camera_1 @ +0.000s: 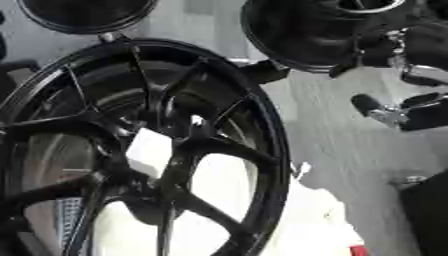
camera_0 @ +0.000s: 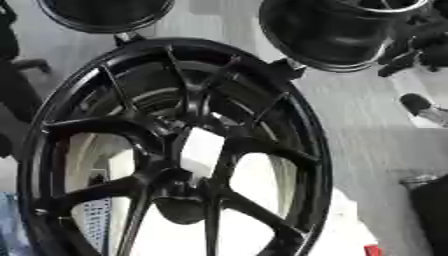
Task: Pull the pin out of the wheel hub.
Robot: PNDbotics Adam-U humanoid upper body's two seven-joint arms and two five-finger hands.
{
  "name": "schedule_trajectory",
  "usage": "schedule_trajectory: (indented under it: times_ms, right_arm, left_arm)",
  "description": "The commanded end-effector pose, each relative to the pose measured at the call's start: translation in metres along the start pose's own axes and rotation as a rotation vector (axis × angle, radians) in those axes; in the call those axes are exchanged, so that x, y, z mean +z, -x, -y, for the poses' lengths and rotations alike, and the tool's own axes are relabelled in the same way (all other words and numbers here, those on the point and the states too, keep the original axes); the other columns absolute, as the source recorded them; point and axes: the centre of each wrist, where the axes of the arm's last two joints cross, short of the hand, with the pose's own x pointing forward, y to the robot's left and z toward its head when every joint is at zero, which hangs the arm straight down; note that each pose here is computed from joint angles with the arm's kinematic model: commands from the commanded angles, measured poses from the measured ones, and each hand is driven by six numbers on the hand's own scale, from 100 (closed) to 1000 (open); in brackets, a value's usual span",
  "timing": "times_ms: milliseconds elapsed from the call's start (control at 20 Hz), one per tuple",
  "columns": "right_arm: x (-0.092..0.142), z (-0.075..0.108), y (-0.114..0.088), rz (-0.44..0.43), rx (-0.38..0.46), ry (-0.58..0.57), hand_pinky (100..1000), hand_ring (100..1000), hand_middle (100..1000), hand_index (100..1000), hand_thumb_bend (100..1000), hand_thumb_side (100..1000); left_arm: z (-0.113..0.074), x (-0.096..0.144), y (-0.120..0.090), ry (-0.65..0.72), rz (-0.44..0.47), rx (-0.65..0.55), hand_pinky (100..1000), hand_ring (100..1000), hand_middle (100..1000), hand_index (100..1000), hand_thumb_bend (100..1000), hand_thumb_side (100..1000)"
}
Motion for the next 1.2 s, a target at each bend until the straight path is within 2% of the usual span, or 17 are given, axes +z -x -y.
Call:
schedule_trajectory:
  times_ms: [50, 350, 750, 950, 1000, 1200]
  right_arm:
    - [-0.003, 0.015, -0.002, 0.047, 0.017, -0.041, 910, 857, 777, 811, 100, 171]
    - [-0.013, 0.030, -0.004, 0.109, -0.010, -0.047, 905, 848, 771, 809, 100, 151]
    - [-0.036, 0.044, -0.013, 0.233, -0.067, -0.040, 894, 837, 764, 815, 100, 172]
    - [-0.039, 0.050, -0.014, 0.247, -0.092, -0.052, 894, 837, 764, 815, 100, 172]
    - [-0.039, 0.051, -0.014, 0.249, -0.096, -0.054, 888, 834, 767, 825, 100, 207]
    - [-0.058, 0.050, -0.023, 0.345, -0.119, -0.049, 886, 837, 775, 834, 100, 217]
  left_arm:
    - [-0.003, -0.007, -0.009, 0.023, 0.039, -0.014, 823, 709, 572, 820, 100, 619]
    - [-0.002, -0.008, -0.010, 0.032, 0.043, -0.014, 823, 709, 572, 820, 100, 618]
    - [0.001, -0.010, -0.011, 0.039, 0.043, 0.000, 822, 710, 574, 820, 100, 618]
    - [0.000, -0.010, -0.010, 0.037, 0.042, 0.000, 822, 710, 574, 820, 100, 618]
    - [0.001, -0.010, -0.011, 0.037, 0.042, 0.001, 822, 711, 574, 820, 100, 618]
    - [0.008, -0.012, -0.011, 0.046, 0.041, 0.037, 821, 711, 574, 820, 100, 618]
